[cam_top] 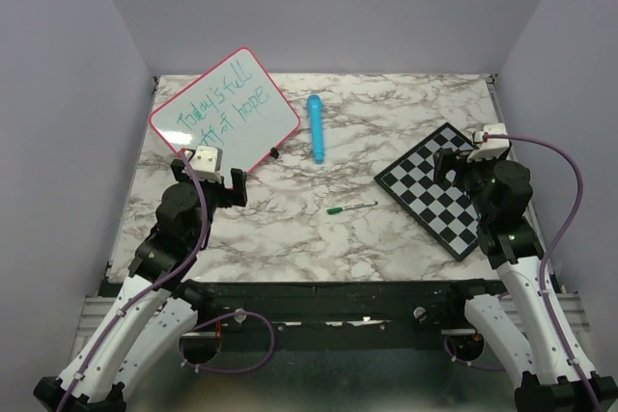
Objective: Write a sentence on the whiteboard
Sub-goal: Reset both arms
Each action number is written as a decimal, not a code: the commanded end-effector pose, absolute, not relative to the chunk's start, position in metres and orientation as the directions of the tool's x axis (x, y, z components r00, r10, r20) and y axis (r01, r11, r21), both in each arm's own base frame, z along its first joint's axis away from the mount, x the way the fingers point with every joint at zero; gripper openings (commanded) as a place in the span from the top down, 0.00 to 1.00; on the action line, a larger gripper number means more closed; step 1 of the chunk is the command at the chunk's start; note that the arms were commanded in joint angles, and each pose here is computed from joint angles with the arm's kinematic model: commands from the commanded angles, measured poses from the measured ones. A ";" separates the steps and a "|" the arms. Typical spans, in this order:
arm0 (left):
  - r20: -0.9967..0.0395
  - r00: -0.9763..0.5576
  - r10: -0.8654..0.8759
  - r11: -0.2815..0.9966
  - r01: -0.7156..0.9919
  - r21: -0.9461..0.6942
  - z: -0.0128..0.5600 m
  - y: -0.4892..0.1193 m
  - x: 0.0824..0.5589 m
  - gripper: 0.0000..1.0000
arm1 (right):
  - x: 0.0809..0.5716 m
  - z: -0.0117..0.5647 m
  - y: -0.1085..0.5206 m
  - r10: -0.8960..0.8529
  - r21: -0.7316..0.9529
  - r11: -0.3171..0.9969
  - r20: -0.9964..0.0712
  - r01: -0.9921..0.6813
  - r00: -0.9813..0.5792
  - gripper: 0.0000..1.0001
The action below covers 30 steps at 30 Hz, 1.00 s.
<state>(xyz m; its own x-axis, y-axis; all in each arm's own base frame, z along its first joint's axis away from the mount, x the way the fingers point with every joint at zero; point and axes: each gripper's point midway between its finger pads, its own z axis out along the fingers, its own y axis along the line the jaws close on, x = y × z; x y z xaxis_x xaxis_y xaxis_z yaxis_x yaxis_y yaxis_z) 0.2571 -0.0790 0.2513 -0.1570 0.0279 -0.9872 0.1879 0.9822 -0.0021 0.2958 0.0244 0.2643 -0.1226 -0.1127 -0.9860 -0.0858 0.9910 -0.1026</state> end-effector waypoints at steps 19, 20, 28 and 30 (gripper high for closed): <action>-0.991 -0.131 0.017 0.977 0.211 -0.011 0.261 -0.080 0.252 0.01 | 0.311 0.234 0.013 -0.144 -0.138 0.989 -0.967 -0.045 -0.211 0.00; -0.991 -0.131 0.017 0.977 0.212 -0.011 0.262 -0.080 0.252 0.01 | 0.311 0.234 0.014 -0.146 -0.139 0.989 -0.966 -0.048 -0.212 0.00; -0.990 -0.141 0.022 0.977 0.214 -0.009 0.259 -0.081 0.253 0.01 | 0.311 0.232 0.011 -0.147 -0.142 0.989 -0.965 -0.040 -0.218 0.00; -0.990 -0.142 0.022 0.977 0.215 -0.009 0.258 -0.082 0.254 0.01 | 0.311 0.233 0.010 -0.146 -0.142 0.989 -0.966 -0.037 -0.214 0.00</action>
<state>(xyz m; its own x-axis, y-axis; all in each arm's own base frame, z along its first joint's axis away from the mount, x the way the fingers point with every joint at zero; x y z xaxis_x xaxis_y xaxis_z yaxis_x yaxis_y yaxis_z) 0.2536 -0.0790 0.2537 -0.1487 0.0252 -0.9886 0.1977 0.9802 -0.0047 0.3098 0.0168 0.2331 -0.2233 -0.1324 -0.9657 -0.0621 0.9907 -0.1214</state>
